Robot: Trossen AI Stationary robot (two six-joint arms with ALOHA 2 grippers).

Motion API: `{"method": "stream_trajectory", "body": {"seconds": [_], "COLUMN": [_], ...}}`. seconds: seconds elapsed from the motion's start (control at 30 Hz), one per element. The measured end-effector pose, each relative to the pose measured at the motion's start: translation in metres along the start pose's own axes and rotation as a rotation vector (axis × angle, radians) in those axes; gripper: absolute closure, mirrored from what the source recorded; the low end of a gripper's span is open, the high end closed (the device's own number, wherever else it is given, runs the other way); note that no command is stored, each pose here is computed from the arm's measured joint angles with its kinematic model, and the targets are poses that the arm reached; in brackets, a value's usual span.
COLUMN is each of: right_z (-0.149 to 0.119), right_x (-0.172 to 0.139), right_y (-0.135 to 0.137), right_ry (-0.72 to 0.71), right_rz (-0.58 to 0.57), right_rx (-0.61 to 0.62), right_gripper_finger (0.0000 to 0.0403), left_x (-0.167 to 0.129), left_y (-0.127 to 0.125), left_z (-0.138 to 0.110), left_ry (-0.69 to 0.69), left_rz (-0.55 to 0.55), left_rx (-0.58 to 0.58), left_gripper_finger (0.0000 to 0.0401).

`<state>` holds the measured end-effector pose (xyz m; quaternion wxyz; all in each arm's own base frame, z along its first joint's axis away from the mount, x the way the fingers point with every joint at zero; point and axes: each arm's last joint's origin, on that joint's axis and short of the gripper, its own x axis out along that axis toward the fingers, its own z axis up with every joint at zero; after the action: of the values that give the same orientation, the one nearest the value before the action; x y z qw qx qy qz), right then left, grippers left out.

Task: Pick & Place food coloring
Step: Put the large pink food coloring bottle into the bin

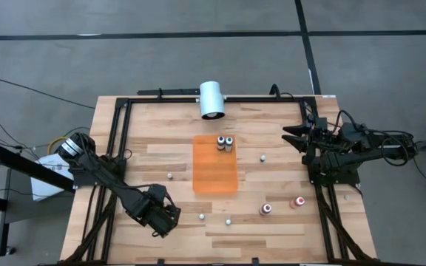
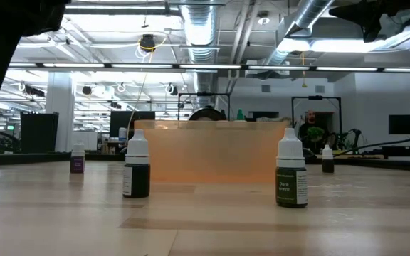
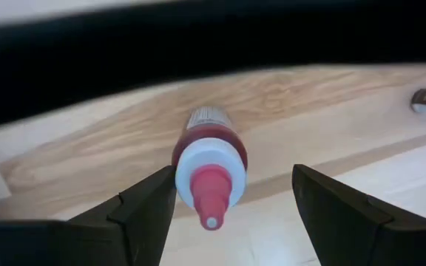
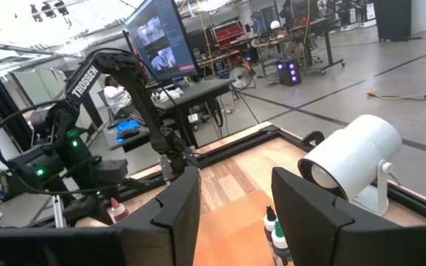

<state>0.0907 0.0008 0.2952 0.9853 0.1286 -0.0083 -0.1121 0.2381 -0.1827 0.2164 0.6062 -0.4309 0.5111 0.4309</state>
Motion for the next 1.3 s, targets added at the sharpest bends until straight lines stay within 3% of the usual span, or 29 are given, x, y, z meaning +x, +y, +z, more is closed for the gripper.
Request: {"method": "stream_trajectory", "body": {"seconds": [1.3], "right_z": [0.000], "right_x": [0.000], "right_y": [0.000], "right_ry": [0.000], "right_rz": [0.000], "right_rx": [0.000], "right_gripper_finger": [0.0248], "left_x": [0.002], "left_y": [0.001], "left_z": [0.011], "left_ry": [-0.007], "left_rz": [0.057], "left_rx": [0.037], "left_gripper_finger": [0.0142]}}
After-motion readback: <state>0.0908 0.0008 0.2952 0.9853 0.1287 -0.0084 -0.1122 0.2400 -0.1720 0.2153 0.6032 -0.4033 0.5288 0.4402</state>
